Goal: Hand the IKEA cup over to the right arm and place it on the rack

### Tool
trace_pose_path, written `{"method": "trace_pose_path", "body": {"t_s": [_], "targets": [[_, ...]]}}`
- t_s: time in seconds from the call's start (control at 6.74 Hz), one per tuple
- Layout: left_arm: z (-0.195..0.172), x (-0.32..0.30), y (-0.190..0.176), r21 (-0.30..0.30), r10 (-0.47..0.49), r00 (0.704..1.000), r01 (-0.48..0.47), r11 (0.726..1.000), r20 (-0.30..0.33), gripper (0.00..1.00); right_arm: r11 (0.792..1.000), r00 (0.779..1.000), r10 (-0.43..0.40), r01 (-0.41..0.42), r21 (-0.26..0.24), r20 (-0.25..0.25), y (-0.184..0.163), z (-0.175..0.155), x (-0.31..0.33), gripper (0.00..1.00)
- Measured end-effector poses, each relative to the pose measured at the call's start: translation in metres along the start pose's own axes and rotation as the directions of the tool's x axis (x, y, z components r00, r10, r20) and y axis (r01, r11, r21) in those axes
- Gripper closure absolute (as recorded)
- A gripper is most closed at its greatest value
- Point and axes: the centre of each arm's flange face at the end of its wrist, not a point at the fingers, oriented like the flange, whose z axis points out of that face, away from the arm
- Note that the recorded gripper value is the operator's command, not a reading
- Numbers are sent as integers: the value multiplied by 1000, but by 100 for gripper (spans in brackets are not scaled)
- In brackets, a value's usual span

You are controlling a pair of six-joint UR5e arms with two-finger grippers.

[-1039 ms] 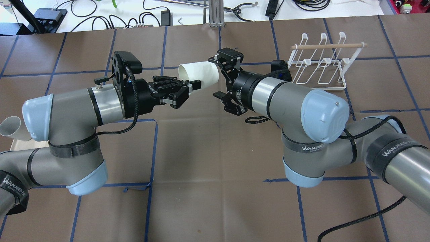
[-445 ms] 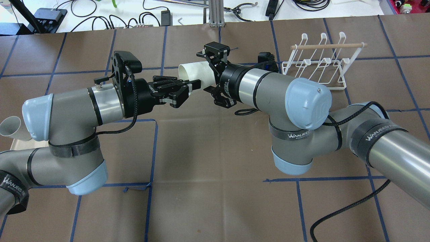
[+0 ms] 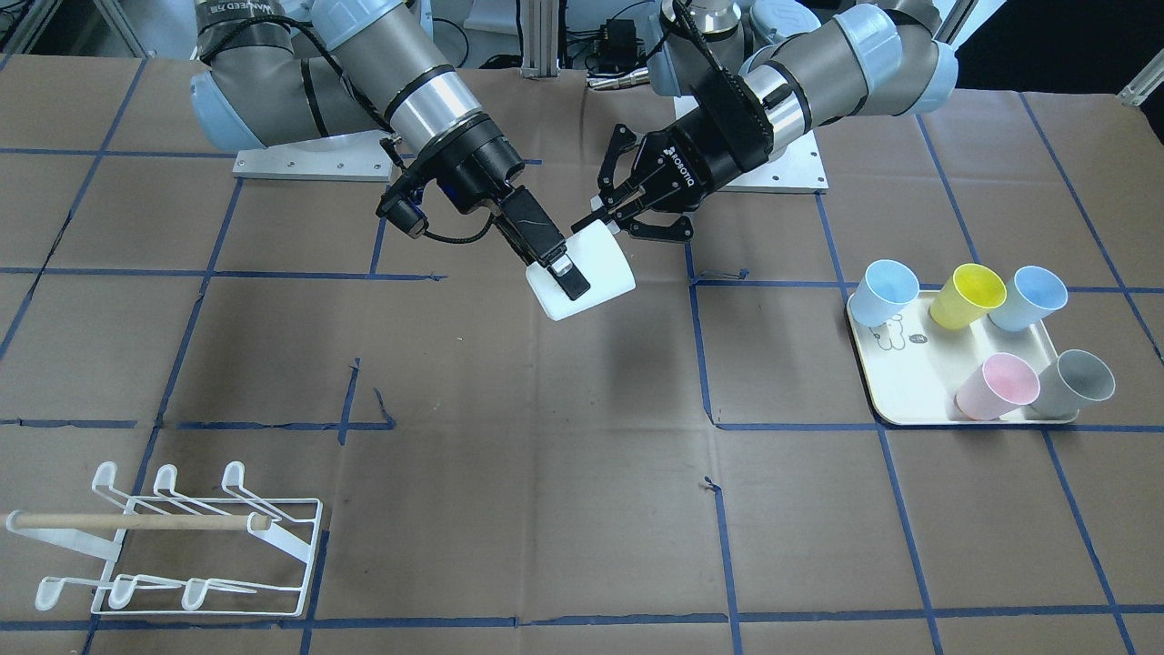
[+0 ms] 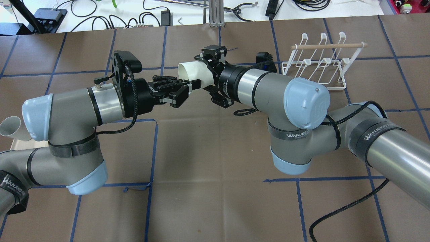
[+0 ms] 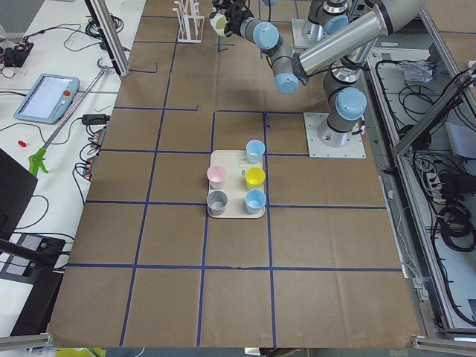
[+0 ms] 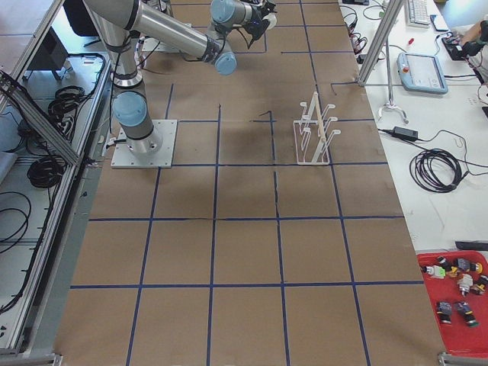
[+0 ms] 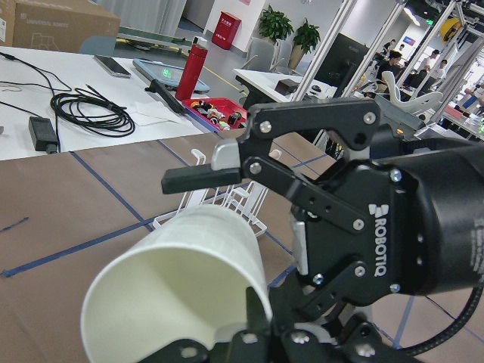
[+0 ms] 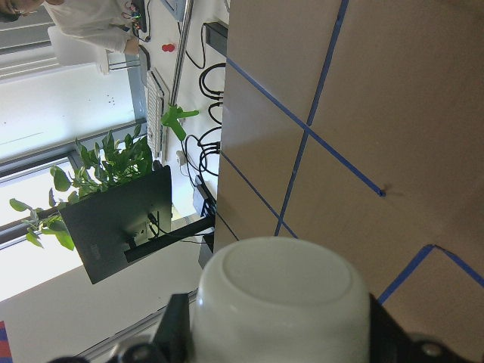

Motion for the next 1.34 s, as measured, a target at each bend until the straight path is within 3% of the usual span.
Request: {"method": "trace_pose_path", "body": {"t_s": [0.15, 0.45, 1.04, 1.34], "targets": [[0, 0, 0, 0, 0, 1000, 0, 1000, 0, 71, 1000, 1000, -2, 2, -3, 0, 0, 0, 0, 62], [-1, -1, -2, 2, 4, 1000, -4, 1000, 5, 1, 1000, 1000, -6, 6, -5, 1, 1, 0, 0, 66], [-9, -10, -7, 15, -29, 999, 28, 999, 38, 0, 1000, 1000, -9, 9, 3, 4, -1, 0, -1, 72], [-39, -37, -14, 66, -90, 989, 83, 994, 118, 0, 996, 997, -79, 78, 49, 19, -27, -4, -11, 78]]}}
